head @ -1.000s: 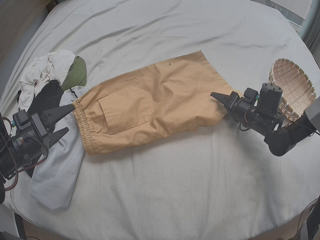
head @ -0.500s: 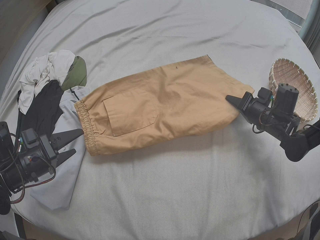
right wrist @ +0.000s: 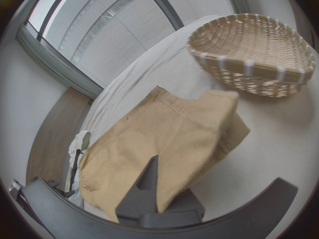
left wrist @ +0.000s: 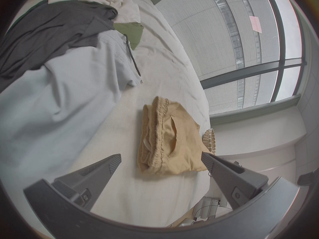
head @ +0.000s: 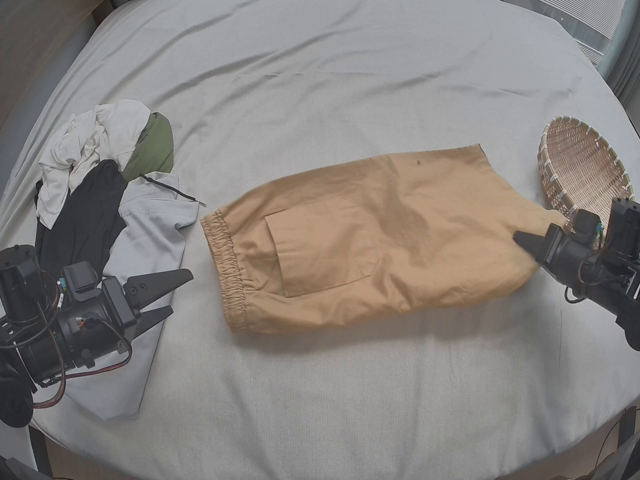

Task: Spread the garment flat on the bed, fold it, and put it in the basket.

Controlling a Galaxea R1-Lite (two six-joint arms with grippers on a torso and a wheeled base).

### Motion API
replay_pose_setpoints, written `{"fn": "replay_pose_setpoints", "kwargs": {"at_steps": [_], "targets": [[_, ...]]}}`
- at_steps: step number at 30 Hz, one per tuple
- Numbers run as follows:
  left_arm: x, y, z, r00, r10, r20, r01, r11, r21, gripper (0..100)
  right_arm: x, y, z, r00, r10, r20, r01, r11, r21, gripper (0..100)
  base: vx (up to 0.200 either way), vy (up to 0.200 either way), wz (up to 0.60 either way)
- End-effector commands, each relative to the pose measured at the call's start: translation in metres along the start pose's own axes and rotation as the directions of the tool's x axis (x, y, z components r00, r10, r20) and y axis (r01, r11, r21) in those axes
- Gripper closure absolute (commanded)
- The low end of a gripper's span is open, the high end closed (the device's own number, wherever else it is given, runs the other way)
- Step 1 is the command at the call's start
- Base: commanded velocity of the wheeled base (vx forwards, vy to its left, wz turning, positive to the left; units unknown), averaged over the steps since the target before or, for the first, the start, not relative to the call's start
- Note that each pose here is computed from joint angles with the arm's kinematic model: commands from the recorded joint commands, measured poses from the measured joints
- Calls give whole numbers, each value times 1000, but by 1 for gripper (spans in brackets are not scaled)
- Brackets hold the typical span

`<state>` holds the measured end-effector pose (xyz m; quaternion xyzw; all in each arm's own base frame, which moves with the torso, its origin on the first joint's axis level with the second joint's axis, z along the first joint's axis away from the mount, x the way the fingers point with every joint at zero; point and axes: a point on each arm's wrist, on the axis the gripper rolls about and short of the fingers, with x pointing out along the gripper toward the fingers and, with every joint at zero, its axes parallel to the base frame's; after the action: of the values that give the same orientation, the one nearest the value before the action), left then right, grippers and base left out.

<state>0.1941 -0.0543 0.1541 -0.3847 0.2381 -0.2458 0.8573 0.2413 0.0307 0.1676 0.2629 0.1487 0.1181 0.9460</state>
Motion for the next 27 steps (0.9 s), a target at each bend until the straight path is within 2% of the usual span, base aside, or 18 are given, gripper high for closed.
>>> {"fn": "replay_pose_setpoints", "kwargs": {"at_steps": [1, 3, 4, 9, 15, 27], "targets": [[17, 2, -6, 999, -5, -52, 5, 1000, -2, 0, -23, -10, 0, 999, -43, 22, 44, 999, -8, 100, 0, 0, 0], [23, 3, -7, 998, -8, -61, 8, 1000, 0, 0, -24, -12, -3, 999, -49, 11, 49, 999, -7, 100, 0, 0, 0], [23, 4, -7, 998, -7, -62, 7, 1000, 0, 0, -24, -12, -4, 999, -47, 8, 47, 999, -7, 0, 0, 0, 0], [33, 6, -5, 998, -8, -63, 8, 1000, 1, 0, -25, -10, -4, 999, -45, 12, 45, 999, -10, 0, 0, 0, 0], [53, 15, -14, 997, 45, -66, -45, 999, 2, 0, -57, -5, -9, 998, -30, 52, 31, 999, -20, 0, 0, 0, 0], [103, 28, -26, 998, -31, -62, 33, 999, 30, 0, -98, 2, -18, 998, -29, 62, 30, 999, -22, 0, 0, 0, 0]]}}
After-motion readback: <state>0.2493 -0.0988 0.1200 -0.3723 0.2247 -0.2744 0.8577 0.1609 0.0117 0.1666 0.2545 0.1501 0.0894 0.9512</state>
